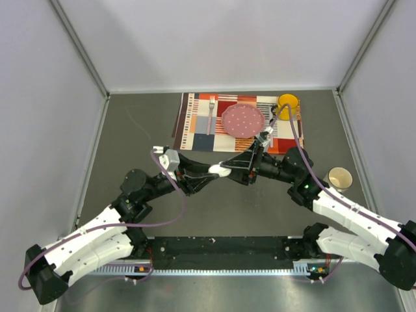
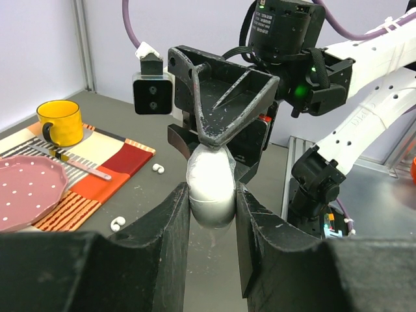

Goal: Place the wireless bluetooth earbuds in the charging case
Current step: Pass from the left arm to the right, then pass from the right arm to the left

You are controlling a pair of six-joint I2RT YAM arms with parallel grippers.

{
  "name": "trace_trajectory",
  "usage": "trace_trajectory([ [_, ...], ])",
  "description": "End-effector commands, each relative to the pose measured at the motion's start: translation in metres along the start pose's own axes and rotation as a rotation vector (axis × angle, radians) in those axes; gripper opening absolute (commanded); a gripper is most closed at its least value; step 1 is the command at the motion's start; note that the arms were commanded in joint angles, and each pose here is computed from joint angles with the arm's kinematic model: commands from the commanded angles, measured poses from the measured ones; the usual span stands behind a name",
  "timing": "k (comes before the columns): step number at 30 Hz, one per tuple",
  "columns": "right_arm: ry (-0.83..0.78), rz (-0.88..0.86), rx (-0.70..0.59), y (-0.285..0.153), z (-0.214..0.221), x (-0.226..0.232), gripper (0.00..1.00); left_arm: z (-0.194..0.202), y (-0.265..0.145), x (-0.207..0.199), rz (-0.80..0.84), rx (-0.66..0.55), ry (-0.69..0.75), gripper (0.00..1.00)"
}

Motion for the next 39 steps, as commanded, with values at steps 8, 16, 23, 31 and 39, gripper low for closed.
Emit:
trace_trajectory([
  [8, -0.004, -0.080, 0.034, 0.000, 0.005, 0.017, 0.33, -0.027, 0.004, -0.001, 0.005, -0.081, 0.039, 0.00],
  [16, -0.021, -0.097, 0.045, -0.002, 0.009, 0.023, 0.22, -0.023, 0.004, 0.001, -0.011, -0.069, 0.031, 0.00],
  [23, -0.047, -0.126, 0.049, -0.003, 0.010, 0.027, 0.00, -0.020, 0.008, -0.002, 0.006, -0.055, -0.026, 0.18],
  [31, -0.043, -0.130, 0.039, -0.004, 0.008, 0.025, 0.00, -0.023, 0.007, -0.002, -0.003, -0.114, -0.057, 0.56],
  [39, -0.036, -0.131, 0.036, -0.003, 0.007, 0.024, 0.00, -0.024, 0.007, -0.002, -0.005, -0.140, -0.056, 0.57],
])
Point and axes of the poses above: each gripper's point midway between its finger pads, its own y axis out along the fingers, its own x axis along the line the jaws close on, z = x × y, the point moved 1 cm from there along -y, back along the fingers, and after that the axes turned 15 degrees about y, right-handed, at the moved point
